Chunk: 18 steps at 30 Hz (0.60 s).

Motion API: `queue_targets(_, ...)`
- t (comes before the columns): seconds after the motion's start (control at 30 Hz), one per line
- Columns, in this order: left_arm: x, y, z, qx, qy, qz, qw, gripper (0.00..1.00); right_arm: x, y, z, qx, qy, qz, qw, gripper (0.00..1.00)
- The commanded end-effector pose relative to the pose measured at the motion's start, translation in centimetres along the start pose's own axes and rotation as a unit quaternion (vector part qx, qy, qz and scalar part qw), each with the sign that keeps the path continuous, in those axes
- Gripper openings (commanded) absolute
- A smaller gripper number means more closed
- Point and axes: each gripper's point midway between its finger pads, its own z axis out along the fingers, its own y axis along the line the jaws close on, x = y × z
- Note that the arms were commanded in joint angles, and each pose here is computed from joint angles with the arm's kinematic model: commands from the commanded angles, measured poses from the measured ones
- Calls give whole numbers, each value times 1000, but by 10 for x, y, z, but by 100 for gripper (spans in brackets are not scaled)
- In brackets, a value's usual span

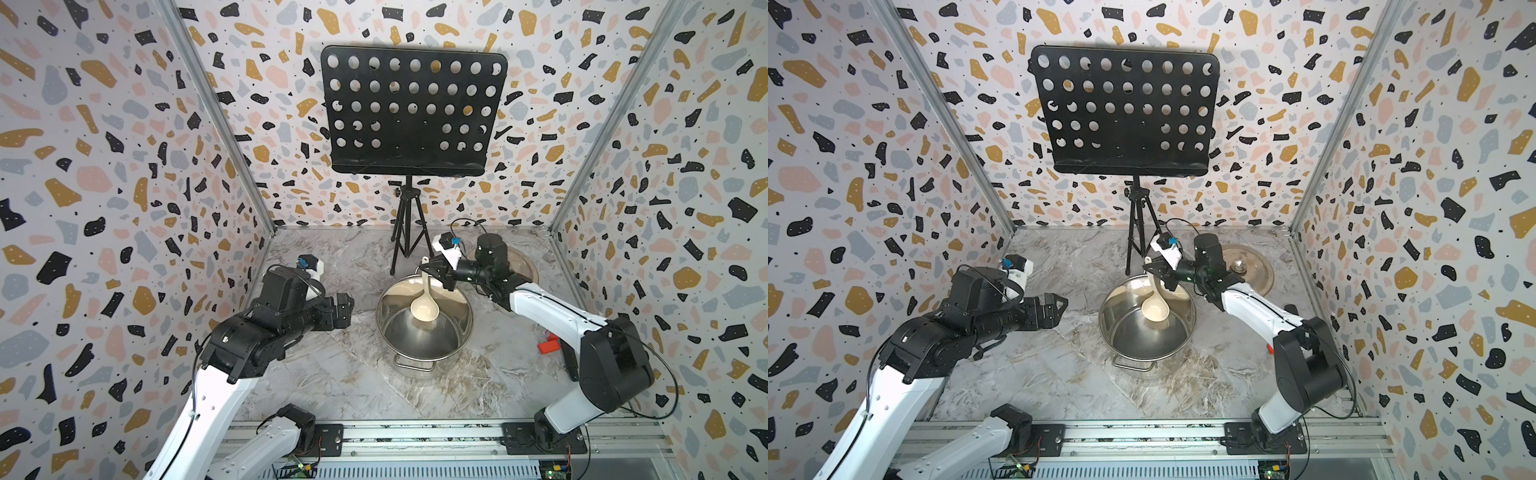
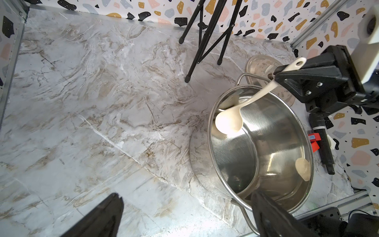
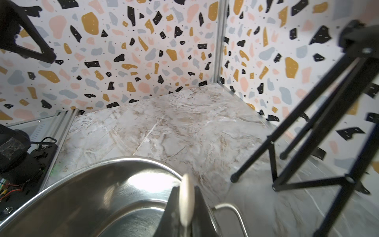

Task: Stir the soup with a spoon
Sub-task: Stir the soup in the pan with a stick.

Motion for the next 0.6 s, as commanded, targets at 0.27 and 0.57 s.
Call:
queue_targets(0.27,1,1,6,0,-4,12,1000,99,15,84,-72,-21,28,17,999,0)
queue_targets(0.57,-4,-2,2,10,-23,1,1000,99,-9,175,-50,-131,10,-23,991,0)
